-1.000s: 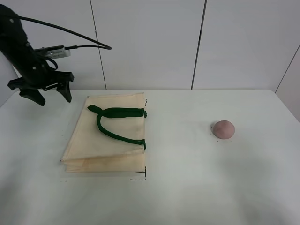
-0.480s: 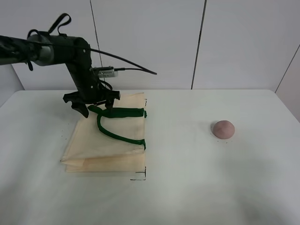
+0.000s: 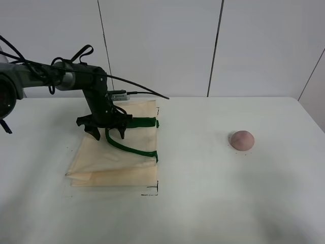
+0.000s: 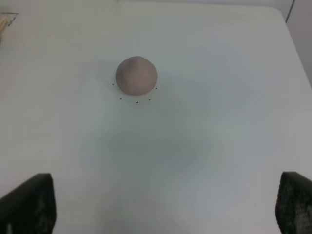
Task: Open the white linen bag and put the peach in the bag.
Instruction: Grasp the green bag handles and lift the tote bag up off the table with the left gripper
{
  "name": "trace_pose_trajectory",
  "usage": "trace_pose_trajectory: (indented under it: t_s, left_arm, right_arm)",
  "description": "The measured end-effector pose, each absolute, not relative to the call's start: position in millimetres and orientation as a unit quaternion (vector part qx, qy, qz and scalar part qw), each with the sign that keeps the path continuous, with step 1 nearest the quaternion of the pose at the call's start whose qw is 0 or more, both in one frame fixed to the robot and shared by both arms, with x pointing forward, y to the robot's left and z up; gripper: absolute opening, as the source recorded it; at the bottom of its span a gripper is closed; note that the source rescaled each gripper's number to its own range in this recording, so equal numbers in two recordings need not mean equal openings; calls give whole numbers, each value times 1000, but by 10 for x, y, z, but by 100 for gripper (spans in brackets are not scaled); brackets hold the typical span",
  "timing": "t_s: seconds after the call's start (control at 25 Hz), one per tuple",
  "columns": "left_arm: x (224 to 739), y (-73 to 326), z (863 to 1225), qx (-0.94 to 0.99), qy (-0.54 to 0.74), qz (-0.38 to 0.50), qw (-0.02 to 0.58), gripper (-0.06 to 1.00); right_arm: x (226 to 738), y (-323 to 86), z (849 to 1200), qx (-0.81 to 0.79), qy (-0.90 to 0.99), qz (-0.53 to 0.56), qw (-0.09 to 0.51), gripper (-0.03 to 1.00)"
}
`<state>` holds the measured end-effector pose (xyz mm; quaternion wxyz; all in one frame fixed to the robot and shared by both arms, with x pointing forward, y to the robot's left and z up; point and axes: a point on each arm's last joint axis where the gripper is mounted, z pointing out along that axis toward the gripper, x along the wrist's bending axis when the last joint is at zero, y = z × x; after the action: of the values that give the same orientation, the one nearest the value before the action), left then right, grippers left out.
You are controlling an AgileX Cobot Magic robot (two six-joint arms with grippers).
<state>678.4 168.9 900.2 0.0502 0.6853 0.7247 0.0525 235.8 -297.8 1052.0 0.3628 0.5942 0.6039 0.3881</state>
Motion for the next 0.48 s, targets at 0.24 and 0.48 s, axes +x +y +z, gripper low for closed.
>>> trace_pose_trajectory:
  t_s: [0.24, 0.48]
  left_arm:
    - [6800, 1691, 8955, 687, 723, 57, 51, 83]
    - [6800, 1698, 8955, 672, 736, 59, 49, 22]
  right_arm:
    - [2358, -2978, 10520, 594, 604, 388, 363, 100]
    - [2358, -2978, 10520, 594, 604, 388, 363, 100]
